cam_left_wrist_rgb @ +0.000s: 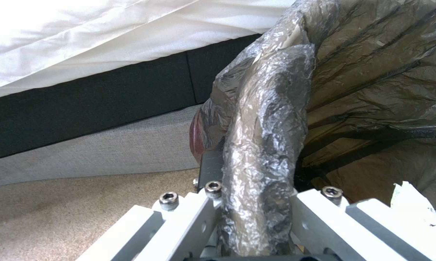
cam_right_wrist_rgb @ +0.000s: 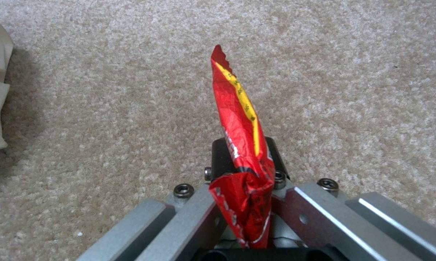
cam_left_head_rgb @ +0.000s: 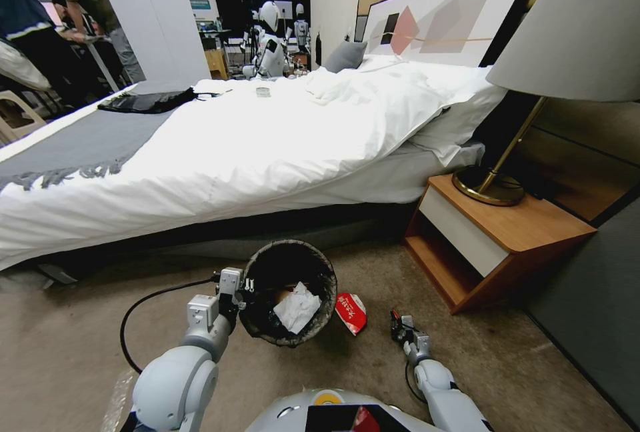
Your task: Pick up the trash bin, then pick up the garbage from the floor and place it into the trash bin.
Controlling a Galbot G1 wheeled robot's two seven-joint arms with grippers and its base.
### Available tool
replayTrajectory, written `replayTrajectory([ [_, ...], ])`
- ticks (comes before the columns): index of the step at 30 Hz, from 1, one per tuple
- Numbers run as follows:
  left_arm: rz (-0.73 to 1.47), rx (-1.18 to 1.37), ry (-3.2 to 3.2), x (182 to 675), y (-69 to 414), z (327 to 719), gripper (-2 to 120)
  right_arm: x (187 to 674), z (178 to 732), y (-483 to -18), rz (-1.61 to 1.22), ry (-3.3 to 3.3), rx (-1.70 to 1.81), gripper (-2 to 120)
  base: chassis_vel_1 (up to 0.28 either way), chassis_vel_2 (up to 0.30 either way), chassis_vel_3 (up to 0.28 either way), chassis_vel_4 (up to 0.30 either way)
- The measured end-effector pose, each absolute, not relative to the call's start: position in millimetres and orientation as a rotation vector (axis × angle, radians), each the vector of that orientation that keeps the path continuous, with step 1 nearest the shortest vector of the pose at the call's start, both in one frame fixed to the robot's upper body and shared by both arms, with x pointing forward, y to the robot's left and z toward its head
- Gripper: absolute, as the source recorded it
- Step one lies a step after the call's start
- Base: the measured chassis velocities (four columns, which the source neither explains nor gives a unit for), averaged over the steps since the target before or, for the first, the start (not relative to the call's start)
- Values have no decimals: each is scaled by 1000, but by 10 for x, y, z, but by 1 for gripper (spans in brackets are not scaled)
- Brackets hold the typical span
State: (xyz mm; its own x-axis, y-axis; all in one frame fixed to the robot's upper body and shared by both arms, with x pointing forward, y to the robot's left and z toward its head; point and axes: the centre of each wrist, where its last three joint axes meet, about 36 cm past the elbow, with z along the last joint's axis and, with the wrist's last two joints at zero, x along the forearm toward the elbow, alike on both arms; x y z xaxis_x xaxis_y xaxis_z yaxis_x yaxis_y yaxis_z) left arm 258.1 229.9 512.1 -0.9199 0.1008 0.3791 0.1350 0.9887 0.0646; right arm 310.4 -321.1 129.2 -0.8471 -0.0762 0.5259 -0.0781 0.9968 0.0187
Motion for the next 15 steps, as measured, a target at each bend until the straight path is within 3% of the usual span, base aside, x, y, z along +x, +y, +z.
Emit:
replayTrajectory([
  [8, -126, -169, -2752, 2574, 2295, 5133, 1, 3222, 1796, -3221, 11, -2703, 127, 0, 0, 0, 0, 0],
  [15, -119, -172, -2753, 2571, 2281, 5136, 1, 3474, 2904, -3270, 52, -2907, 209, 0, 0, 0, 0, 0],
])
